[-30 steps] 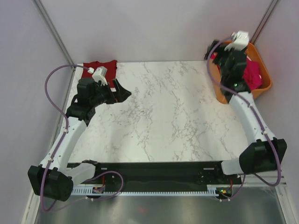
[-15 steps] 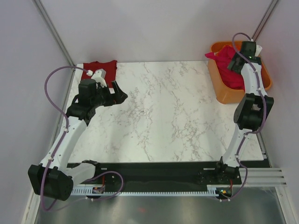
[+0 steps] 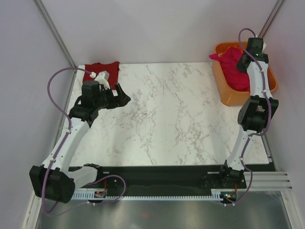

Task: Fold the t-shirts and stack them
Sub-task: Grab the tshirt from the pile

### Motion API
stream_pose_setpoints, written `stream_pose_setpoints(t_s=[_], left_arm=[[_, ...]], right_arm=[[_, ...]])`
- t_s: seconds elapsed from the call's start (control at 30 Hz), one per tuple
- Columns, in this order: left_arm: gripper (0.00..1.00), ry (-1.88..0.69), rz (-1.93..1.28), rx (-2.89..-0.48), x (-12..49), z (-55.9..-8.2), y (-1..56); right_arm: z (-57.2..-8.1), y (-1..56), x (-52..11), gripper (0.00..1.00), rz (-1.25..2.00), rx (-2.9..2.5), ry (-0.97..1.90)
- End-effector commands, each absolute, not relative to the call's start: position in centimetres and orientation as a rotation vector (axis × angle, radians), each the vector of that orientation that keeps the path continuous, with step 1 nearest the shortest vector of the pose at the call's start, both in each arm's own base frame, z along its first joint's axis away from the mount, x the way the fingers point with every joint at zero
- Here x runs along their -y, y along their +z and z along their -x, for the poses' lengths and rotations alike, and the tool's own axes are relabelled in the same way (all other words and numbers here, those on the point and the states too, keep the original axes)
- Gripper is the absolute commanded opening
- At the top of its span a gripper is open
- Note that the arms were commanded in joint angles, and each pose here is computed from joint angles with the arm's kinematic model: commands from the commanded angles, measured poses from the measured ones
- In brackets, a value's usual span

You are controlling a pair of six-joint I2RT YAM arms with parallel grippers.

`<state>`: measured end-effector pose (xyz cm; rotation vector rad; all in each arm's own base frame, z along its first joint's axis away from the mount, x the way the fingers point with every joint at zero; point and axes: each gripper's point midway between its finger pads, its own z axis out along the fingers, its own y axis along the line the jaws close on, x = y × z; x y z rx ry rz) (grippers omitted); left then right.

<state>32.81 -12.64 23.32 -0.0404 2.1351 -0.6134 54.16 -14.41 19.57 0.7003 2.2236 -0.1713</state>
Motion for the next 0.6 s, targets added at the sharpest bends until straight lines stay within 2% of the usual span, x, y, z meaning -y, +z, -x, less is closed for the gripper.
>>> stream_pose_setpoints(t_s=[0.0,0.03,0.1,0.13,0.17,0.2,0.23,0.43,0.5,0.53,0.57], left_arm=[[0.94,-0.610,0.005,-2.095,12.8,-33.3,24.9],[0.94,-0.610,0.005,-2.096,12.8,-33.3,24.9],[0.94,-0.607,0.006,-2.091,12.7,-33.3,25.1],[0.94,-0.604,0.007,-2.094,12.7,-33.3,25.0],[0.94,-0.602,0.006,-2.094,12.7,-33.3,25.0],[0.94,-0.600,0.007,-2.094,12.6,-33.2,25.0],[0.94,-0.599,0.008,-2.092,12.6,-33.3,25.0],[0.94,-0.601,0.009,-2.099,12.7,-33.3,24.9],[0.94,-0.601,0.009,-2.096,12.7,-33.3,25.0],[0.94,-0.600,0.010,-2.096,12.6,-33.3,25.0],[0.94,-0.601,0.009,-2.096,12.7,-33.3,25.0]], right_arm=[[-55.0,21.6,14.0,0.20,-0.673,-2.183,-0.120],[-55.0,21.6,13.9,0.17,-0.674,-2.183,-0.117],[-55.0,21.3,13.9,0.17,-0.679,-2.189,-0.118],[-54.8,21.2,14.0,0.42,-0.683,-2.194,-0.124],[-54.7,21.3,14.1,0.59,-0.689,-2.193,-0.134],[-54.4,21.4,14.4,0.70,-0.695,-2.190,-0.154],[-54.1,21.2,14.6,0.98,-0.699,-2.194,-0.187],[-52.9,21.5,15.7,0.97,-0.695,-2.199,-0.290],[-53.2,20.5,15.1,0.88,-0.678,-2.229,-0.247],[-53.3,20.0,15.0,0.77,-0.678,-2.238,-0.236],[-53.4,19.3,14.7,0.73,-0.676,-2.255,-0.226]])
